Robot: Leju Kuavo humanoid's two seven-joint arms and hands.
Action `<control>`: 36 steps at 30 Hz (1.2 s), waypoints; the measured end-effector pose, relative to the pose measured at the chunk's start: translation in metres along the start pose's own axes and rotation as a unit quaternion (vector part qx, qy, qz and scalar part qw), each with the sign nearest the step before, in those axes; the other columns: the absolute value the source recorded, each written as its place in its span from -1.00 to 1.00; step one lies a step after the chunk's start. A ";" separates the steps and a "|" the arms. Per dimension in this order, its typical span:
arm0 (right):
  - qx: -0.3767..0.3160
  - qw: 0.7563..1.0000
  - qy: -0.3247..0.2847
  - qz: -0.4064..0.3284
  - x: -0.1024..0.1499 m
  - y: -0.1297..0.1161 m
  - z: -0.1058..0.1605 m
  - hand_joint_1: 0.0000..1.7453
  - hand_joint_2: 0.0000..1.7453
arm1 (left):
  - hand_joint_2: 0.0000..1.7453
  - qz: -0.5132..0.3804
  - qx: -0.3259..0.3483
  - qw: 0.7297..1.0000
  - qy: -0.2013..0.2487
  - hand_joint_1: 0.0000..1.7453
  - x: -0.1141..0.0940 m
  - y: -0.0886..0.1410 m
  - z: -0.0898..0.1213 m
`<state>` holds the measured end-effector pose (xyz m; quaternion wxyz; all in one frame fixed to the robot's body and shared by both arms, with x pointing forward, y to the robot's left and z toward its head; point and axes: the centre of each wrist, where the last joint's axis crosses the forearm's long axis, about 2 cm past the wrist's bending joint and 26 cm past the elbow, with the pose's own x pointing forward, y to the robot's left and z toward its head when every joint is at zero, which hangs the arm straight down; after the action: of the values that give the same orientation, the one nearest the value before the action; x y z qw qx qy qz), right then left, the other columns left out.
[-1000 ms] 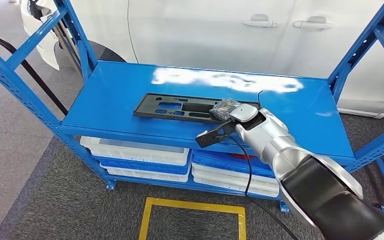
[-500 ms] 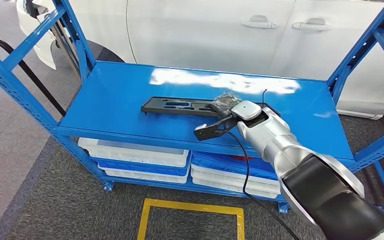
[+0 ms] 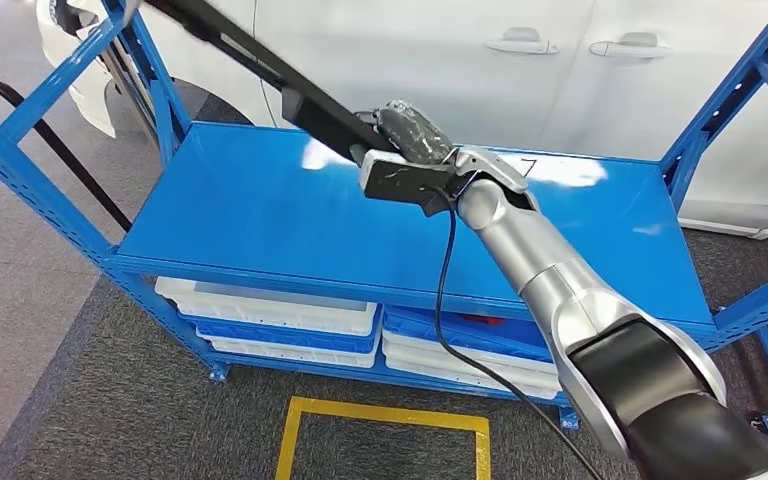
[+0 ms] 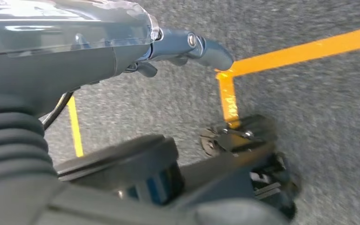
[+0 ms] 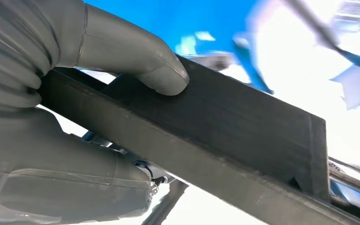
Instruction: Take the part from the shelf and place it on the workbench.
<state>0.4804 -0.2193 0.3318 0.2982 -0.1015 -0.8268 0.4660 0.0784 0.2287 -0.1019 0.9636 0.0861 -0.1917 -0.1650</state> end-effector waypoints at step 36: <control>-0.109 0.894 -0.073 -0.428 0.119 0.169 0.170 1.00 1.00 | 1.00 0.054 0.028 0.998 0.034 -1.00 -0.010 -0.009 0.005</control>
<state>0.2664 -0.1942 0.1728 0.3950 0.2651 -0.8550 0.2064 0.0649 0.2232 -0.1030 0.9743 0.1086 -0.1677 -0.1039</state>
